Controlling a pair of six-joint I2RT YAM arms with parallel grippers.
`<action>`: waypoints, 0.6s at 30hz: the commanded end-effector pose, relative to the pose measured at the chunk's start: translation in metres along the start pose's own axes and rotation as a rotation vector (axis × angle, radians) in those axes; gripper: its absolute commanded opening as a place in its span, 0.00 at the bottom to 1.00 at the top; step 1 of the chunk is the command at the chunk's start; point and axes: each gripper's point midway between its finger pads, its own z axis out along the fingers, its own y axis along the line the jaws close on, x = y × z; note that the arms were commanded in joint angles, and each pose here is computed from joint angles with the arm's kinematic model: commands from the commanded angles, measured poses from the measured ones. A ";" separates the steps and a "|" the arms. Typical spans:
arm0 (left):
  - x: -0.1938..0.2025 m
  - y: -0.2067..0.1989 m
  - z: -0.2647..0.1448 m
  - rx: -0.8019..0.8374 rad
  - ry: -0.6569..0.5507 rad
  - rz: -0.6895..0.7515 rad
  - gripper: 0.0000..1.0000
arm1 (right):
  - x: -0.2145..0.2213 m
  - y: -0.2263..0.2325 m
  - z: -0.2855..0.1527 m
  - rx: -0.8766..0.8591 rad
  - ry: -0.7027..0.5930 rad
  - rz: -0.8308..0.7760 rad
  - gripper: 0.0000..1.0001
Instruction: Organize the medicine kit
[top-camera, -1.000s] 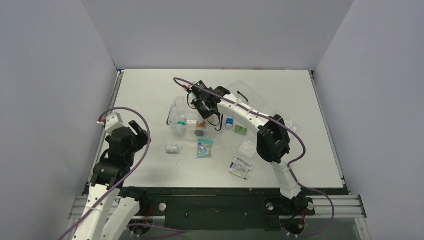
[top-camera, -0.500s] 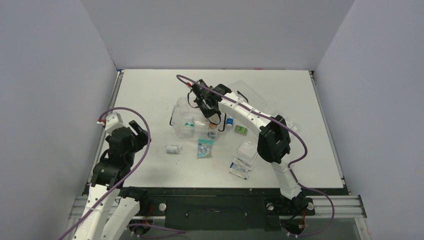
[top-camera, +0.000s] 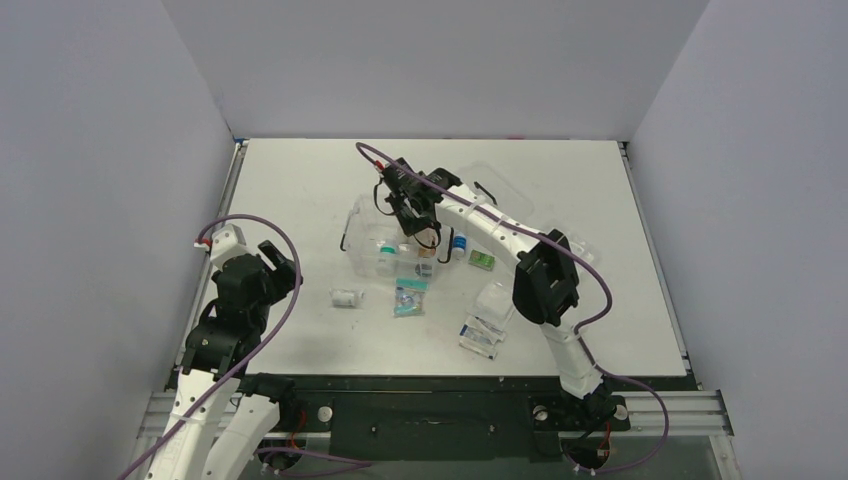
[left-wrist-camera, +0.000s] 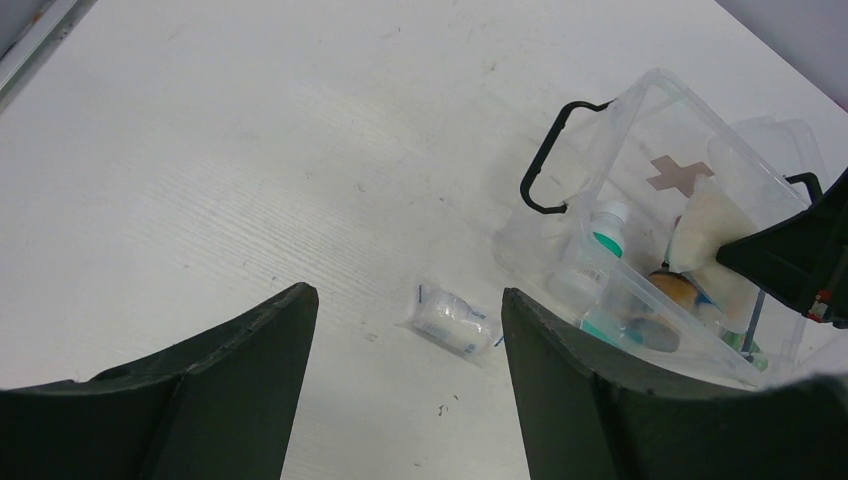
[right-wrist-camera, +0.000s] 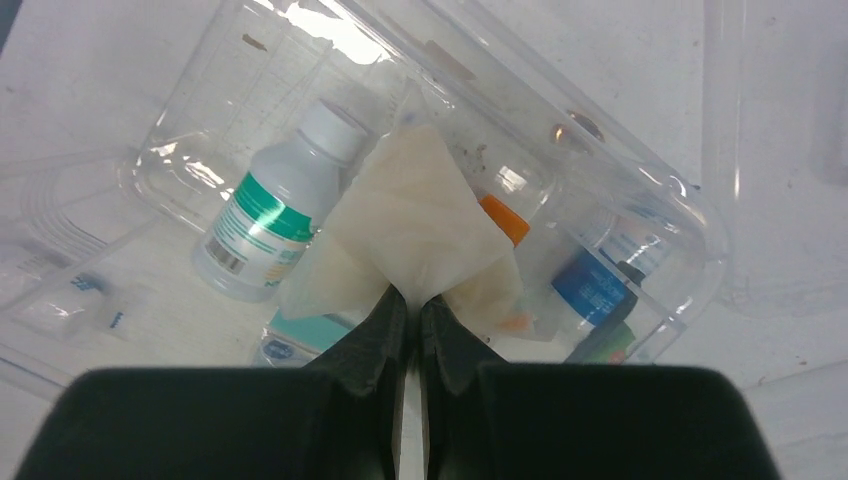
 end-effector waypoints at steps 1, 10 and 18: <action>-0.013 -0.008 -0.002 0.034 -0.041 -0.009 0.66 | -0.027 0.020 0.007 -0.068 -0.083 0.085 0.00; -0.013 -0.009 -0.003 0.039 -0.040 -0.008 0.66 | -0.057 0.058 0.001 -0.258 -0.195 0.197 0.00; -0.012 -0.010 -0.003 0.041 -0.037 -0.006 0.66 | -0.079 0.084 0.012 -0.340 -0.244 0.287 0.00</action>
